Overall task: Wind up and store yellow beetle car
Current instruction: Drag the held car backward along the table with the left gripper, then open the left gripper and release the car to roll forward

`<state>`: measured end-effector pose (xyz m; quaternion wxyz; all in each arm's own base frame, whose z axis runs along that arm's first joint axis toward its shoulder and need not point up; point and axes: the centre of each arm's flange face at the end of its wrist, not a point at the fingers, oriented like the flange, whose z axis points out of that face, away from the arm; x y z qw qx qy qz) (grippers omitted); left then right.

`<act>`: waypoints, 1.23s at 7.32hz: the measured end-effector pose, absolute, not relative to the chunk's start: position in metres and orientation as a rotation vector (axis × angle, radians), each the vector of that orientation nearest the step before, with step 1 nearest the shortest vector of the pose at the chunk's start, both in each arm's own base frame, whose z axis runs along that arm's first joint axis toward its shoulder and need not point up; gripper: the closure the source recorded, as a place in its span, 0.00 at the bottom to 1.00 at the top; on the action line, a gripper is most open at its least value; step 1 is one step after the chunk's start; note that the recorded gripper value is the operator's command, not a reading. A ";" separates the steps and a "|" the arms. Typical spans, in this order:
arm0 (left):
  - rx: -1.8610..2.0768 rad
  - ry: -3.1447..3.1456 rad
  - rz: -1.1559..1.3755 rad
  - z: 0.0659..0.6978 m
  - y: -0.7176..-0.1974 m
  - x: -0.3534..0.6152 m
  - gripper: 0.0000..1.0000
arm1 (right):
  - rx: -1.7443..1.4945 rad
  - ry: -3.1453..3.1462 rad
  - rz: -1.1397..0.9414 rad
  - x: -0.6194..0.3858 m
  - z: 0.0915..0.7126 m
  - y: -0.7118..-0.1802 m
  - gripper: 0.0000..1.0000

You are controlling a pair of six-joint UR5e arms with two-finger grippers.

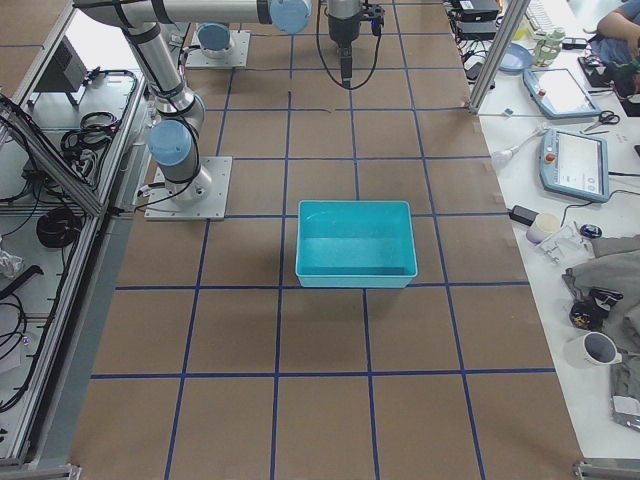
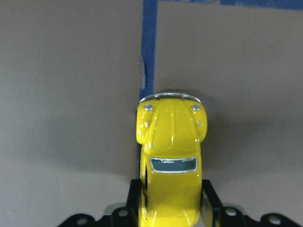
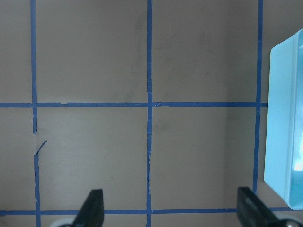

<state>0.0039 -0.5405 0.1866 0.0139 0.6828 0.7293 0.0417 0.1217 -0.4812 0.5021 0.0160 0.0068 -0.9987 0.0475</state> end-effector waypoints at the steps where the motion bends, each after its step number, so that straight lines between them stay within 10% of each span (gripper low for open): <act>1: 2.121 2.274 0.129 0.188 -0.540 0.006 0.85 | 0.022 -3.103 0.148 0.121 0.502 -0.481 0.00; 6: 2.115 2.270 0.124 0.192 -0.540 0.008 0.84 | 0.021 -3.102 0.145 0.121 0.501 -0.481 0.00; 7: 2.116 2.271 0.125 0.191 -0.540 0.008 0.07 | 0.022 -3.103 0.143 0.121 0.501 -0.481 0.00; 9: 2.104 2.279 0.124 0.192 -0.540 0.007 0.00 | 0.022 -3.102 0.141 0.121 0.500 -0.481 0.00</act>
